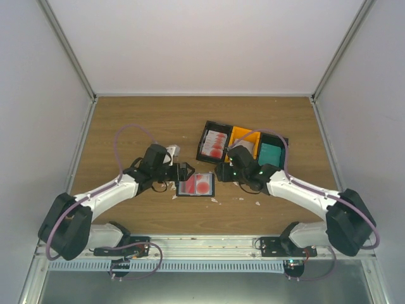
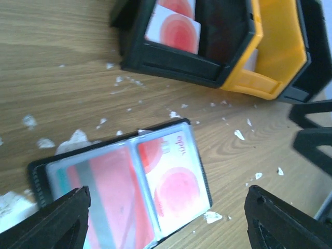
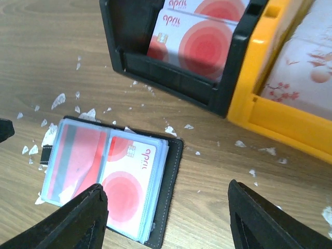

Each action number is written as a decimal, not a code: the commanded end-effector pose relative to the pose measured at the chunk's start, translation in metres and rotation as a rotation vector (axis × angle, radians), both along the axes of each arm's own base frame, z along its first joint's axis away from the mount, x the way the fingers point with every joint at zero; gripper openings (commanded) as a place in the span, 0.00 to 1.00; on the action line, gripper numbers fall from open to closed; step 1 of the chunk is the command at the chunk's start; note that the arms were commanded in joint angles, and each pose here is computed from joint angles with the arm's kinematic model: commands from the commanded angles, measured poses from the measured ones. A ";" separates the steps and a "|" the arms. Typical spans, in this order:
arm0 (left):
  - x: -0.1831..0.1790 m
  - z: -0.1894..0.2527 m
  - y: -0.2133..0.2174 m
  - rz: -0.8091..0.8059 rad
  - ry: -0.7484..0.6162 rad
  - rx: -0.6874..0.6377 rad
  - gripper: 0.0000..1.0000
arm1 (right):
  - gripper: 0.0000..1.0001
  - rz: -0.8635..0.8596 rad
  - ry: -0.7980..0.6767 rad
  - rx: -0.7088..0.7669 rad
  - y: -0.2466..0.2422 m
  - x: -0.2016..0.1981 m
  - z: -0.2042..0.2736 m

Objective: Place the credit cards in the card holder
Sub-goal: Insert the credit card into the card holder, then close the card holder at the center of the board.

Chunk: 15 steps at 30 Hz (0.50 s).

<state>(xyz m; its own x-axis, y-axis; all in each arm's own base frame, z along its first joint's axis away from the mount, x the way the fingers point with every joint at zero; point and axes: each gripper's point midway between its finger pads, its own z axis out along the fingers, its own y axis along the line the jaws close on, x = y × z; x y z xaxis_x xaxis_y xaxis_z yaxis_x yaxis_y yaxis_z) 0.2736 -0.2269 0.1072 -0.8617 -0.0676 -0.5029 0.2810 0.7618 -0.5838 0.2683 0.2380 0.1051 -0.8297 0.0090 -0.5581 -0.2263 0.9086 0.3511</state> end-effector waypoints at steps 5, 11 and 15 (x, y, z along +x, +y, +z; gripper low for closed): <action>0.010 0.006 0.027 0.142 -0.110 0.059 0.99 | 0.68 -0.052 -0.012 -0.013 -0.011 0.003 0.020; 0.004 -0.005 0.033 0.175 -0.074 0.065 0.97 | 0.69 0.033 0.030 0.087 0.018 0.002 0.006; -0.008 -0.012 0.020 0.100 -0.015 0.017 0.80 | 0.67 0.051 0.090 0.122 0.034 0.000 -0.012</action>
<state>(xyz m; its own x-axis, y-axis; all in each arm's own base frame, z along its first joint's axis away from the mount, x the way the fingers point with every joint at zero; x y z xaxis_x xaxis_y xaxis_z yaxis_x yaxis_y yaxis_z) 0.2715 -0.1966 0.0955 -0.8300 -0.1521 -0.5366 0.1862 0.8313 -0.5237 0.2687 0.2524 0.1033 -0.8555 0.0165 -0.5176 -0.2272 0.8862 0.4038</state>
